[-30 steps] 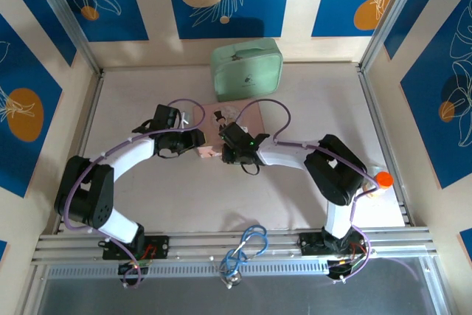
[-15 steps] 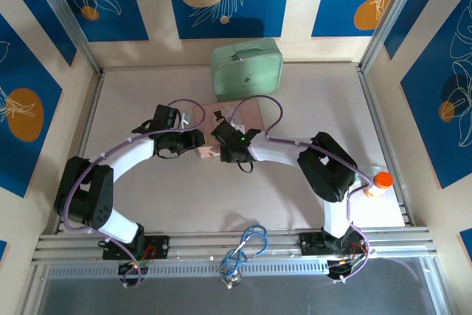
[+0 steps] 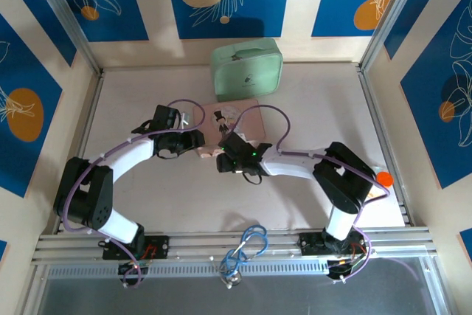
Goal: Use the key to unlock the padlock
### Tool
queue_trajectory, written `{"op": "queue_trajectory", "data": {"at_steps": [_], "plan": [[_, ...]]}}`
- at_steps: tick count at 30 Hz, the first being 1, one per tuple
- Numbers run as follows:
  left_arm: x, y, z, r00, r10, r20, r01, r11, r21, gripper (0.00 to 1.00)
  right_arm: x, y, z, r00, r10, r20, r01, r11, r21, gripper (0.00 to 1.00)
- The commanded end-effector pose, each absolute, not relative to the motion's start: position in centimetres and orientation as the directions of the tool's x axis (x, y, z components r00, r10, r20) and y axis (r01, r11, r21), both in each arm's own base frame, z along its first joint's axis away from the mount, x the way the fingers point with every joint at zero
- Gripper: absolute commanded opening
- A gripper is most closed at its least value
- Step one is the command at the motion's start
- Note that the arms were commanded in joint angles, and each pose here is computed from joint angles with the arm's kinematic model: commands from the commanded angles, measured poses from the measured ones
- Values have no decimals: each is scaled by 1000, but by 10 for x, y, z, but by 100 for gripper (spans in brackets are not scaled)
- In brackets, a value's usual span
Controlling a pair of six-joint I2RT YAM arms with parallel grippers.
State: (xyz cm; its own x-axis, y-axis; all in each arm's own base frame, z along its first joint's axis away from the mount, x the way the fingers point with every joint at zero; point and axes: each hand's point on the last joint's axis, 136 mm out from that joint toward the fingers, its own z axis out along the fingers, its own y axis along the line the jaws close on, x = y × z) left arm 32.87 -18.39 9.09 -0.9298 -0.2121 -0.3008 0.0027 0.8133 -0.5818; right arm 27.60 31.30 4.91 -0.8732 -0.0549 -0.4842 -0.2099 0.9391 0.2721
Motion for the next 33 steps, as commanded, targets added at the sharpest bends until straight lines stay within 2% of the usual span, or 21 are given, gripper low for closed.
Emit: {"op": "queue_trajectory", "data": {"at_steps": [1, 5, 14, 20, 33], "plan": [[316, -176, 87, -943, -216, -253, -40, 828, -559, 49, 286, 315, 59, -873, 26, -487, -194, 898, 395, 66], [316, -176, 91, -941, -217, -258, -36, 826, -563, 50, 289, 304, 53, -882, 71, -466, -152, 893, 424, 60], [314, -175, 87, -945, -211, -251, -37, 829, -558, 49, 295, 305, 44, -887, 34, -461, -146, 926, 349, 56], [313, -174, 85, -946, -206, -249, -36, 834, -550, 49, 304, 298, 37, -888, 28, -458, -110, 956, 272, 46], [311, -173, 81, -949, -197, -246, -33, 837, -546, 49, 310, 299, 33, -900, 14, -436, -86, 974, 210, 36]]}}
